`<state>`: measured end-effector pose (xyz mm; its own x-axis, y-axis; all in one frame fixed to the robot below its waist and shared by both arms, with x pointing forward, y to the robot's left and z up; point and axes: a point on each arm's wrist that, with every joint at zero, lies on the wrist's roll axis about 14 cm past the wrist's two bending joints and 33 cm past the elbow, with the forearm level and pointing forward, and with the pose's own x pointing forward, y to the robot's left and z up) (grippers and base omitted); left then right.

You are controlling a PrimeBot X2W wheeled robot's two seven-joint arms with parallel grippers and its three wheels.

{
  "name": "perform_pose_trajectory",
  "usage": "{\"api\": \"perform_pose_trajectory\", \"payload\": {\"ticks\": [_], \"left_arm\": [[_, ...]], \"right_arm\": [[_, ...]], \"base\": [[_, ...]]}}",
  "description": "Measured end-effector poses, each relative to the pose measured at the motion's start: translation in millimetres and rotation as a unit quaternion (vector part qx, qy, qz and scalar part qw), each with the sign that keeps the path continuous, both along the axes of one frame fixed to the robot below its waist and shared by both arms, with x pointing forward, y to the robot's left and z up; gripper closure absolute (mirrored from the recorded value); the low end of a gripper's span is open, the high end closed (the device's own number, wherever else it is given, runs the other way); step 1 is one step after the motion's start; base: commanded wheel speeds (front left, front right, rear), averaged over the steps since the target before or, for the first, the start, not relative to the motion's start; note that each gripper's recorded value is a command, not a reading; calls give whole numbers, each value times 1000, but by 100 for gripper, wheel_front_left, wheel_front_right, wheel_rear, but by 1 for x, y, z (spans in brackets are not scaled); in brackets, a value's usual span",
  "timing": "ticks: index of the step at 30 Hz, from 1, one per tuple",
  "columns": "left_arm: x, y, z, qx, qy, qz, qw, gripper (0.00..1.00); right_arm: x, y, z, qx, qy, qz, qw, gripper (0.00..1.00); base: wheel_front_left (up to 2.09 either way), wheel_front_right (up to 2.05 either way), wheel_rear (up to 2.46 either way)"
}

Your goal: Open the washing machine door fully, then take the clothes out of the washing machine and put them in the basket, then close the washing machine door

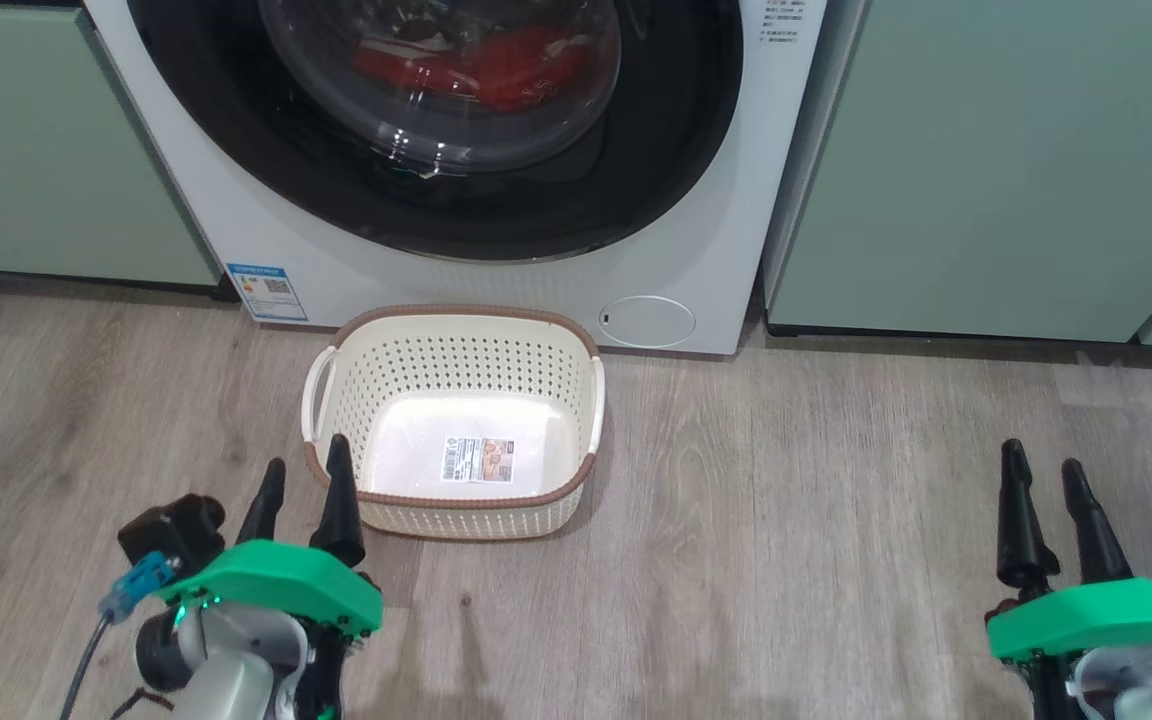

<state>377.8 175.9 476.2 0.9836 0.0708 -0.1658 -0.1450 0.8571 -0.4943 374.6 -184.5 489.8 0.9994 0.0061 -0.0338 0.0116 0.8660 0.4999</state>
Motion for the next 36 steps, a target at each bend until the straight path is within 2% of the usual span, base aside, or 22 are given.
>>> {"api": "perform_pose_trajectory", "payload": {"ticks": [19,36], "left_arm": [[6,0,29,125,-56,2,991,0],[10,-9,43,223,-99,-19,970,0]], "right_arm": [[7,8,20,-126,-42,18,991,0],[8,7,23,-203,-59,18,977,0]], "base": [[0,0,0],[0,0,0]]}}
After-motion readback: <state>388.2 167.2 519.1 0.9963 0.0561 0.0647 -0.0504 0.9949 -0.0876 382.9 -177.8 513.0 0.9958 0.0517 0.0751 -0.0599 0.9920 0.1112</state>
